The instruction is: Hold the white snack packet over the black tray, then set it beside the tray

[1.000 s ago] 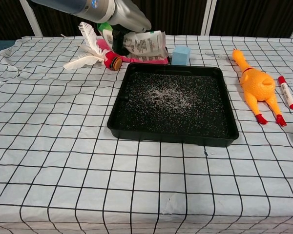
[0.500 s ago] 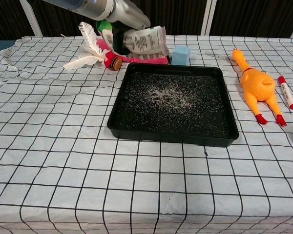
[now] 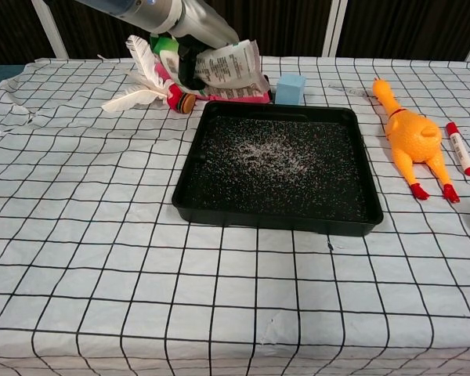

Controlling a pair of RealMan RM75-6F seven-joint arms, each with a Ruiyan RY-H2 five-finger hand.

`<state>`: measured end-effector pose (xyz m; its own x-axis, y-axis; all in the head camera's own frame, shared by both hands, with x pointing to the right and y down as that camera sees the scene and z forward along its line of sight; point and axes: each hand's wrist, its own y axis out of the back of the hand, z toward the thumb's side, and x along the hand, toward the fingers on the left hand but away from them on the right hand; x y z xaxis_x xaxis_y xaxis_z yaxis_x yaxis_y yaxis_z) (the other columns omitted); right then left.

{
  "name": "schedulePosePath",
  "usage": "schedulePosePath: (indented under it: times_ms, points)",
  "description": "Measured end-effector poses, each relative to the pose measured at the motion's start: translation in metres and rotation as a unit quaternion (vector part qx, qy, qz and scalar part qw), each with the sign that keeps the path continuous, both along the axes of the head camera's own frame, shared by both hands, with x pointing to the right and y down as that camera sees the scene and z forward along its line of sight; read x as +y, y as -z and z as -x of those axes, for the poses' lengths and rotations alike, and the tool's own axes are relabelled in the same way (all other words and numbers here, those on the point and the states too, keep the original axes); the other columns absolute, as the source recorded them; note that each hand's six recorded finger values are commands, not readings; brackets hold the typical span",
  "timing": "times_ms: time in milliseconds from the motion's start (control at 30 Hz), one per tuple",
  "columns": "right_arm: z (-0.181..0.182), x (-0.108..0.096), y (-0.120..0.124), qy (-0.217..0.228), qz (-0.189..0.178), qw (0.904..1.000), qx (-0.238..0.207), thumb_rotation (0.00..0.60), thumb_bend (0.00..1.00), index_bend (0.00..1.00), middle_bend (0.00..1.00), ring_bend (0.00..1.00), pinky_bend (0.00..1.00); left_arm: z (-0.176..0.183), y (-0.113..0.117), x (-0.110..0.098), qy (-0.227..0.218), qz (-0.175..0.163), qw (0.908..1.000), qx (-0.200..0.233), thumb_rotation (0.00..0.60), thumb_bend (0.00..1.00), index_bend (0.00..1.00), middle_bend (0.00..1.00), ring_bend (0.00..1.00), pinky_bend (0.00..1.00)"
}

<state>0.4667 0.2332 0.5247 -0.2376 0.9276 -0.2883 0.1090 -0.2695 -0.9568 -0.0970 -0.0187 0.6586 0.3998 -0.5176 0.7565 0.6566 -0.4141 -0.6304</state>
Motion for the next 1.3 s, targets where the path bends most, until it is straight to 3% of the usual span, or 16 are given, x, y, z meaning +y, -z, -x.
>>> schedulePosePath:
  times_ms: [600, 867, 1100, 1300]
  points:
    - [0.0, 0.0, 0.0, -0.001, 0.0, 1.0, -0.001, 0.6, 0.23, 0.29, 0.09, 0.14, 0.26, -0.002, 0.0, 0.0, -0.003, -0.005, 1.0, -0.003, 0.6, 0.5, 0.38, 0.39, 0.3, 0.43]
    - [-0.001, 0.0, 0.0, -0.001, 0.0, 1.0, 0.0, 0.6, 0.23, 0.29, 0.09, 0.14, 0.26, -0.001, 0.003, -0.003, -0.002, -0.022, 0.9997, 0.001, 0.6, 0.51, 0.38, 0.4, 0.31, 0.45]
    - [0.0, 0.0, 0.0, 0.001, 0.001, 1.0, 0.001, 0.6, 0.23, 0.29, 0.09, 0.14, 0.26, 0.01, 0.007, -0.008, 0.048, -0.016, 0.9974, 0.052, 0.6, 0.51, 0.39, 0.41, 0.32, 0.47]
    - [0.0, 0.001, 0.0, 0.001, 0.0, 1.0, 0.004, 0.6, 0.23, 0.29, 0.09, 0.14, 0.26, 0.023, 0.01, -0.009, 0.111, 0.005, 0.986, 0.125, 0.6, 0.52, 0.39, 0.42, 0.32, 0.48]
